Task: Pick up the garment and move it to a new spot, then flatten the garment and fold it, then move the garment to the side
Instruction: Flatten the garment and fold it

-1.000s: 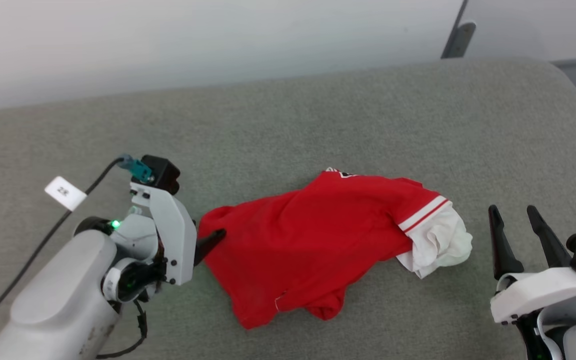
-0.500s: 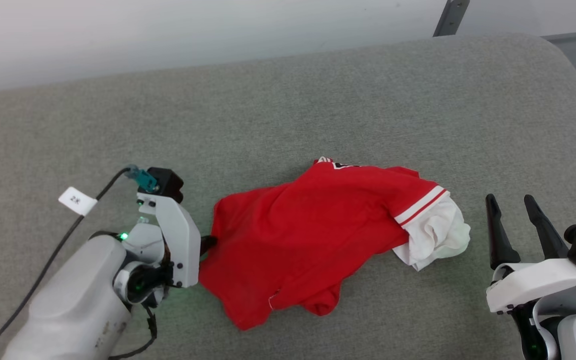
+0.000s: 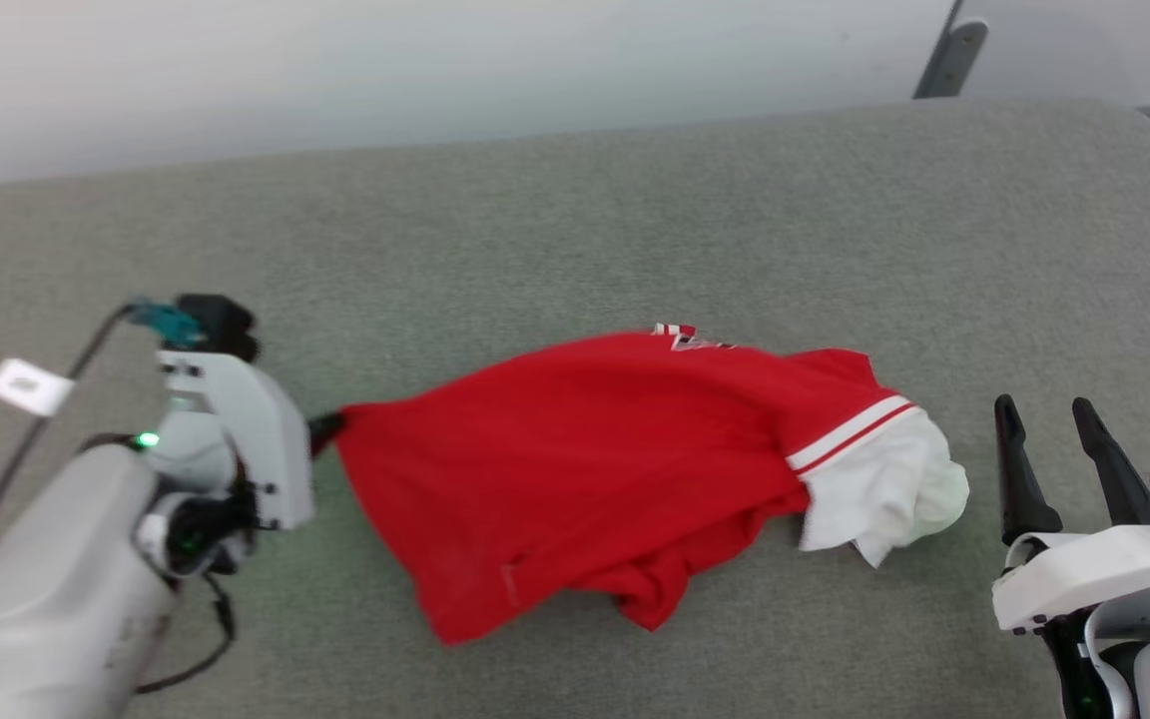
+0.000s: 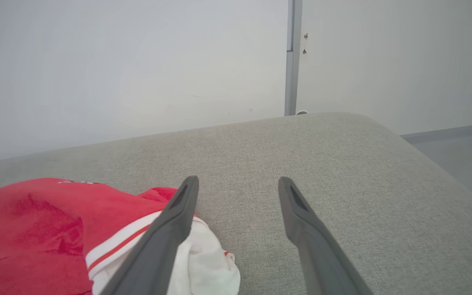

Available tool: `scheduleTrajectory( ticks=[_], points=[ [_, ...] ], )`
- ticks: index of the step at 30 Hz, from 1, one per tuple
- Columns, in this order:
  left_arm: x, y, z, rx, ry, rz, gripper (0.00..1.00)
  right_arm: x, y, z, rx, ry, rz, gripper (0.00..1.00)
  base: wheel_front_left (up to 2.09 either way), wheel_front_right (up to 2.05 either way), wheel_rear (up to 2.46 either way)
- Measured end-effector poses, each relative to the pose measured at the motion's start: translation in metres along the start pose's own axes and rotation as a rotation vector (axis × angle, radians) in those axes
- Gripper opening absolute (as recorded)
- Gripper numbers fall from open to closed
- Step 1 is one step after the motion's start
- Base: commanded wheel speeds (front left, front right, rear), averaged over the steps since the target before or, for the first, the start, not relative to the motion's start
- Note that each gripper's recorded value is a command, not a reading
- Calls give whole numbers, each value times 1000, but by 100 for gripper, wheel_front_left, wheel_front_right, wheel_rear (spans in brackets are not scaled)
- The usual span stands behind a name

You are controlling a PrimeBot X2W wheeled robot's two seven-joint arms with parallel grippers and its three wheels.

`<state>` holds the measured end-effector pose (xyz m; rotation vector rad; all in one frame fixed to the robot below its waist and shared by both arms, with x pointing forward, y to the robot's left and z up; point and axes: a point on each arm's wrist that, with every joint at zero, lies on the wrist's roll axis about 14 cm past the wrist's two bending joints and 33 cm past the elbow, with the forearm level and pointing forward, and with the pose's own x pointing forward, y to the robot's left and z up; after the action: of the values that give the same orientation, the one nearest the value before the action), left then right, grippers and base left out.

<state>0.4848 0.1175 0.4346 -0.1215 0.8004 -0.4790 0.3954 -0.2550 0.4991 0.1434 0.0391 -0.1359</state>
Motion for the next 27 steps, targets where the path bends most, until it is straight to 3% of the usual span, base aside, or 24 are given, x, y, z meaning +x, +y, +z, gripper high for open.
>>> scheduleTrajectory(
  ticks=[15, 22, 27],
  points=[
    [-103, 106, 16, -74, -175, 325, 0, -1, 17, 9, -15, -10, 61, 100, 0, 0, 0],
    [-119, 76, 22, -89, -242, 229, 0, -4, 21, 13, -19, -17, 76, 100, 0, 0, 0],
    [-119, 11, 26, -48, -245, 45, 0, -8, 20, 13, -20, -16, 76, 100, 0, 0, 0]
  ],
)
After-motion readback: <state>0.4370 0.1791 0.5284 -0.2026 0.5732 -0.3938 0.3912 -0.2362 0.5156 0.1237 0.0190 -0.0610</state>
